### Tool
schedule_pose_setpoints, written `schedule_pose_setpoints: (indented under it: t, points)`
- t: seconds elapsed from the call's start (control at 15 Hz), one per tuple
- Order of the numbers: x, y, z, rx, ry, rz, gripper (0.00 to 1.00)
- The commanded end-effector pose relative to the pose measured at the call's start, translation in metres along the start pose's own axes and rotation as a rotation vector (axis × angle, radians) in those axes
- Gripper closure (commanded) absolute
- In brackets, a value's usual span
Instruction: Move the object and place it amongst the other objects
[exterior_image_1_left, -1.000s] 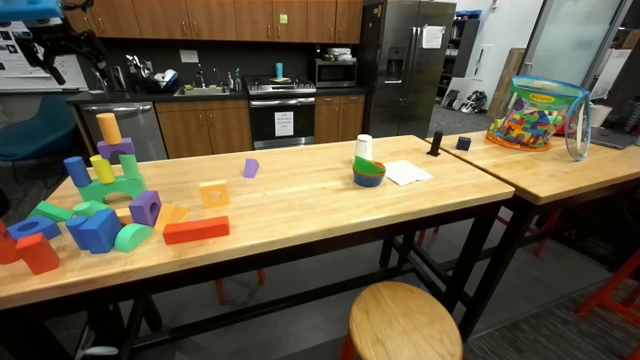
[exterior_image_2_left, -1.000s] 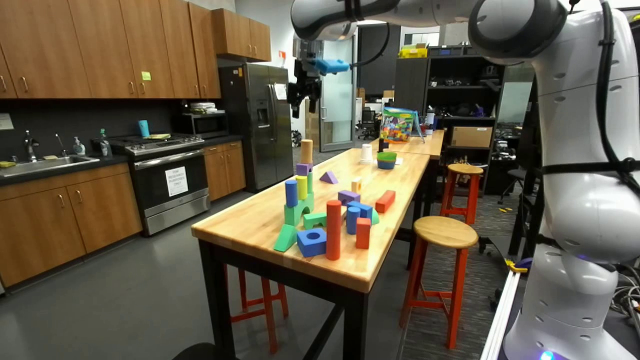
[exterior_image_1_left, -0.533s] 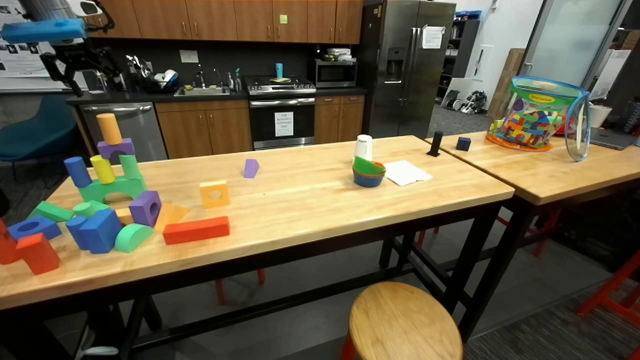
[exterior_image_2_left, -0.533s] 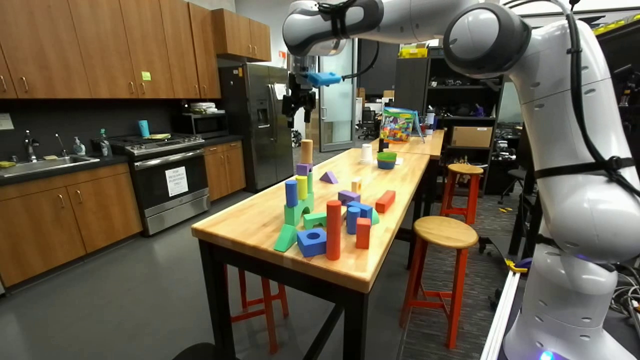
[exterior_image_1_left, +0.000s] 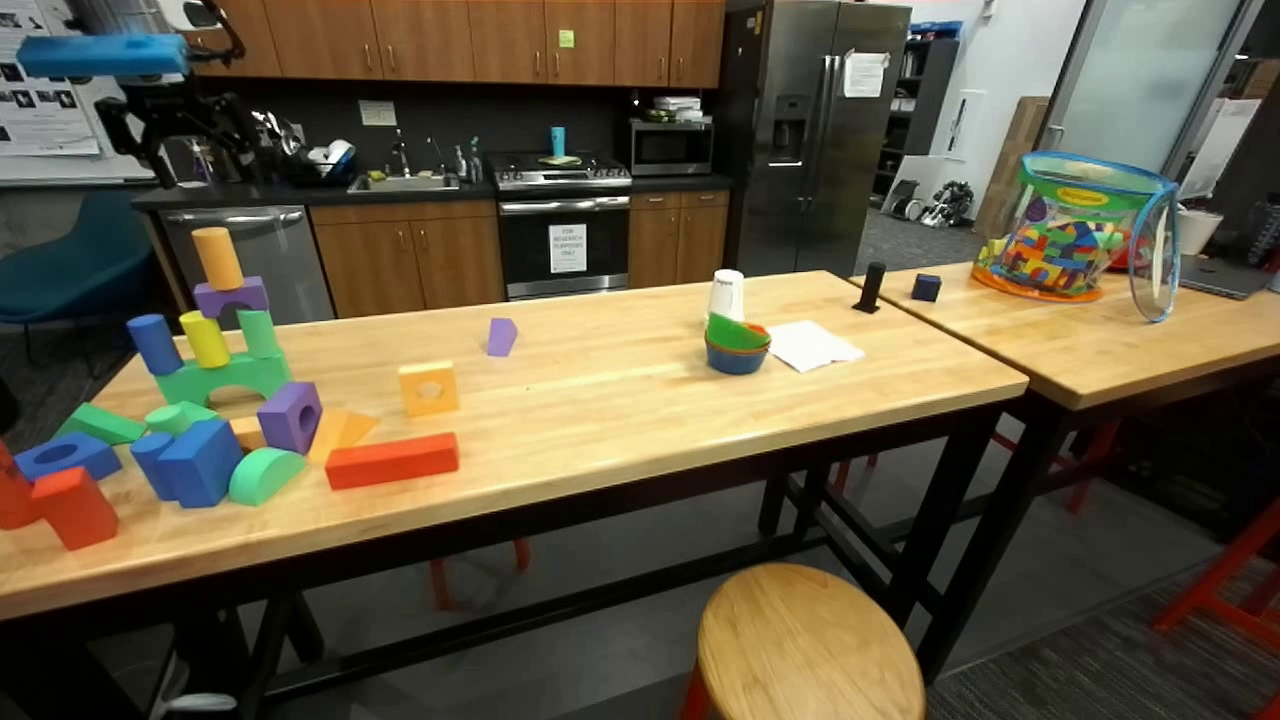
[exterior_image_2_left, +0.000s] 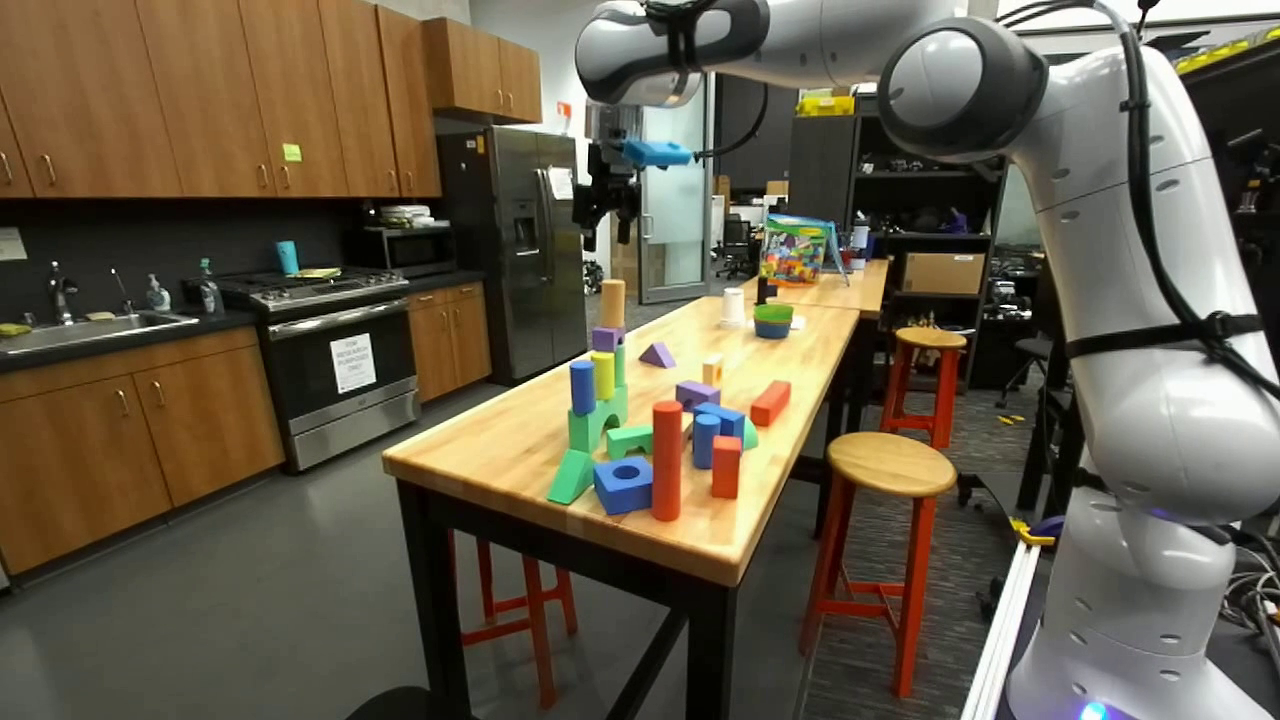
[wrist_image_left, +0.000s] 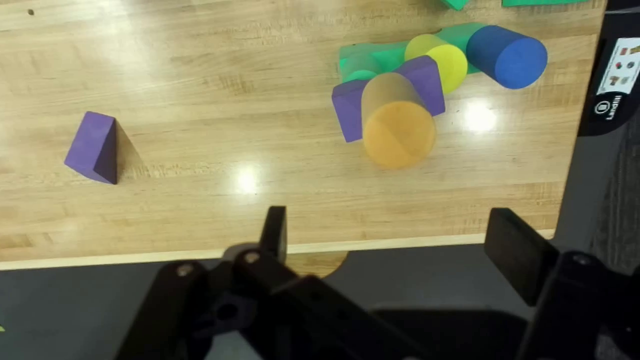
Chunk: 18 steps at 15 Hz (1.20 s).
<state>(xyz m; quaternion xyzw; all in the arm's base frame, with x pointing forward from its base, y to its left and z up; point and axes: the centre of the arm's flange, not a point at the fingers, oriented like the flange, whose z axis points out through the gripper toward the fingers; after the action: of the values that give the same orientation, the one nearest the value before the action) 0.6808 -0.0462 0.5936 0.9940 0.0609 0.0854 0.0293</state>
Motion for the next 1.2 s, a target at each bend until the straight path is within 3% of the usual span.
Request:
schedule_pose_setpoints:
  t: [0.0,1.13]
  points:
    - [0.004,-0.003,-0.002,0.012,-0.032,-0.001,0.0]
    - [-0.01,-0.005,0.023,0.027,-0.071,-0.001,0.0]
